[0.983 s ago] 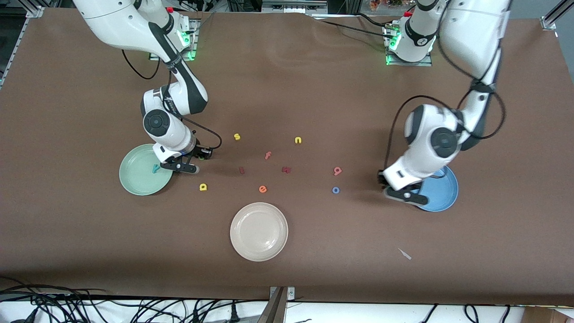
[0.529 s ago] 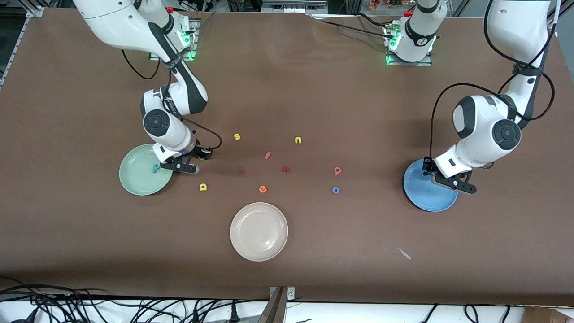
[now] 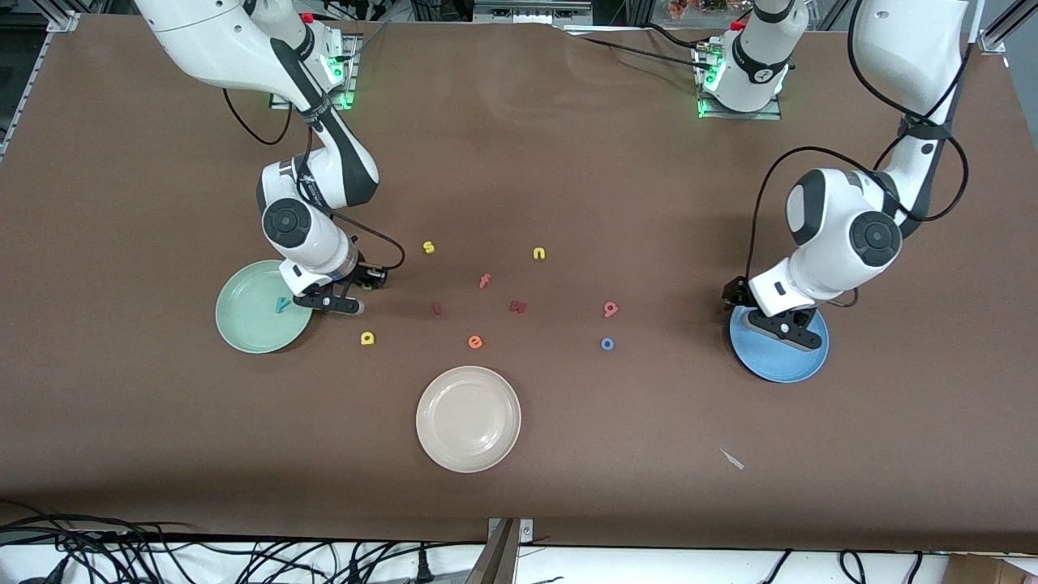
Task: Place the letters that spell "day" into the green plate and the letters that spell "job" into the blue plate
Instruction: 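Place the cyan hook letter in the blue plate with the left gripper, then release the green letter into the green plate with the right gripper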
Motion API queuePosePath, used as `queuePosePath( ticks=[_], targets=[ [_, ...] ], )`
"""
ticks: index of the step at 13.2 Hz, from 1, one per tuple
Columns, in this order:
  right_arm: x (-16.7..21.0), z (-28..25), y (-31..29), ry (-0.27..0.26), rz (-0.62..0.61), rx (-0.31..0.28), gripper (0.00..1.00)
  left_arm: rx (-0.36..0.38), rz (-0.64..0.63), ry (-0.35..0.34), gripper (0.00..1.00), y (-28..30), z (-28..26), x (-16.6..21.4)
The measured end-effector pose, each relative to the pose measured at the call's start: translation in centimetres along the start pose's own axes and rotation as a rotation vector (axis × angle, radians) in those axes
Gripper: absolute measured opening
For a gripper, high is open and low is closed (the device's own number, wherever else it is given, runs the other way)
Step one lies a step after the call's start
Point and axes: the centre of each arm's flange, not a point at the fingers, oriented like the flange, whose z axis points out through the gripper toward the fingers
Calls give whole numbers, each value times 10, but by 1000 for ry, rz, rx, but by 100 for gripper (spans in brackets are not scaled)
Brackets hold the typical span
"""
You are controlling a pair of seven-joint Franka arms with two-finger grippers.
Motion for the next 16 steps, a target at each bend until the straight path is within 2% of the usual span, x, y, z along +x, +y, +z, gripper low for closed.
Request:
queuePosePath(
  ticks=[2, 6, 10, 13, 14, 16],
  targets=[
    [11, -18, -3, -23, -12, -14, 35, -70, -35, 4, 91, 62, 10, 10],
    [42, -48, 34, -43, -108, -49, 35, -72, -79, 16, 91, 179, 42, 24],
    [66, -56, 92, -39, -224, -72, 35, -47, -63, 40, 90, 204, 86, 21],
    [83, -58, 133, -37, -277, -68, 35, -37, -47, 61, 87, 207, 98, 24],
    [89, -57, 144, -36, -276, -67, 42, -34, -38, 68, 86, 207, 95, 28],
    [96, -56, 147, -30, -275, -66, 63, -30, -25, 74, 85, 208, 94, 30]
  ],
)
